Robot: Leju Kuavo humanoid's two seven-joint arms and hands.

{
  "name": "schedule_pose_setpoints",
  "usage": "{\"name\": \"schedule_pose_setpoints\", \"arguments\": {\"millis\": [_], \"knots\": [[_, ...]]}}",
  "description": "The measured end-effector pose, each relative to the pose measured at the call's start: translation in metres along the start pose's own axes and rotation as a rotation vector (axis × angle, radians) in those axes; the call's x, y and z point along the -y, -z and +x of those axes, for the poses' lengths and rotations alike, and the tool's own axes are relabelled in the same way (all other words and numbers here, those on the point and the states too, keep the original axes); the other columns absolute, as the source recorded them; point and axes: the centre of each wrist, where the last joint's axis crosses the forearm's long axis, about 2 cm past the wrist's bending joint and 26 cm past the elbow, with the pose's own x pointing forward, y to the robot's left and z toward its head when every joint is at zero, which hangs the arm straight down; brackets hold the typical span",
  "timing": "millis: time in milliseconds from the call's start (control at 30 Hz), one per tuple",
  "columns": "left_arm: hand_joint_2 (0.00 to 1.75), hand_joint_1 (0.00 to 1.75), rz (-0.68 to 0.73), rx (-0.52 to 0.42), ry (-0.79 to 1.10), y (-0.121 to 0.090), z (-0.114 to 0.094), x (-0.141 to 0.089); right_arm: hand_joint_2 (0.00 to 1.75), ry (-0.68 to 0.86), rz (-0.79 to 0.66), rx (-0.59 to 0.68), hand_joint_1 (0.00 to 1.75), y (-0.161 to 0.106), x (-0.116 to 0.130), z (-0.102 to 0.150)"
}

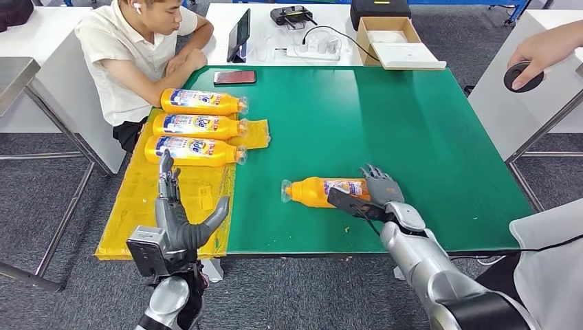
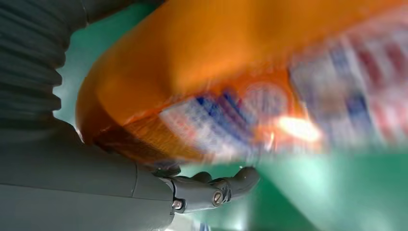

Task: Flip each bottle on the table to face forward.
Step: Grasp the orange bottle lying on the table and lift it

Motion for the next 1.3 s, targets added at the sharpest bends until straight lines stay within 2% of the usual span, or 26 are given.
{"name": "schedule_pose_setpoints", "arguments": {"millis": [33, 167, 267, 433, 633, 833, 967, 1133, 1233, 1300], "knots": [[1.75, 0.00, -0.015, -0.006, -0.006, 0.001, -0.001, 0.002, 1.75, -0.005, 0.033, -0.030, 1.75, 0.001, 0.004, -0.002], [1.75, 0.00, -0.076, -0.041, -0.038, 0.006, -0.006, 0.011, 1.75, -0.018, 0.103, -0.101, 1.75, 0.003, 0.016, -0.007], [1.75, 0.00, -0.098, -0.058, -0.048, 0.006, -0.008, 0.014, 1.75, -0.013, 0.107, -0.102, 1.75, 0.004, 0.020, -0.010], [1.75, 0.00, -0.109, -0.077, -0.052, 0.005, -0.011, 0.015, 1.75, 0.011, 0.108, -0.074, 1.75, 0.004, 0.021, -0.013], [1.75, 0.00, -0.106, -0.084, -0.054, 0.005, -0.012, 0.014, 1.75, 0.108, 0.109, 0.039, 1.75, 0.003, 0.019, -0.020], [1.75, 0.00, -0.102, -0.081, -0.051, 0.004, -0.012, 0.013, 1.75, 0.127, 0.093, 0.074, 1.75, 0.003, 0.018, -0.022], [1.75, 0.00, -0.046, -0.037, -0.017, -0.001, -0.008, 0.008, 1.75, 0.224, -0.061, 0.242, 1.75, 0.000, 0.000, -0.020], [1.75, 0.00, 0.095, 0.034, 0.030, -0.008, 0.000, 0.001, 1.75, 0.434, -0.134, 0.498, 1.75, -0.008, -0.032, 0.013], [1.75, 0.00, 0.142, 0.005, -0.003, -0.017, 0.002, -0.002, 1.75, 0.571, -0.132, 0.591, 1.75, -0.016, -0.048, 0.033], [1.75, 0.00, 0.119, -0.059, -0.068, -0.025, 0.002, -0.002, 1.75, 0.651, -0.133, 0.644, 1.75, -0.022, -0.055, 0.043]]}}
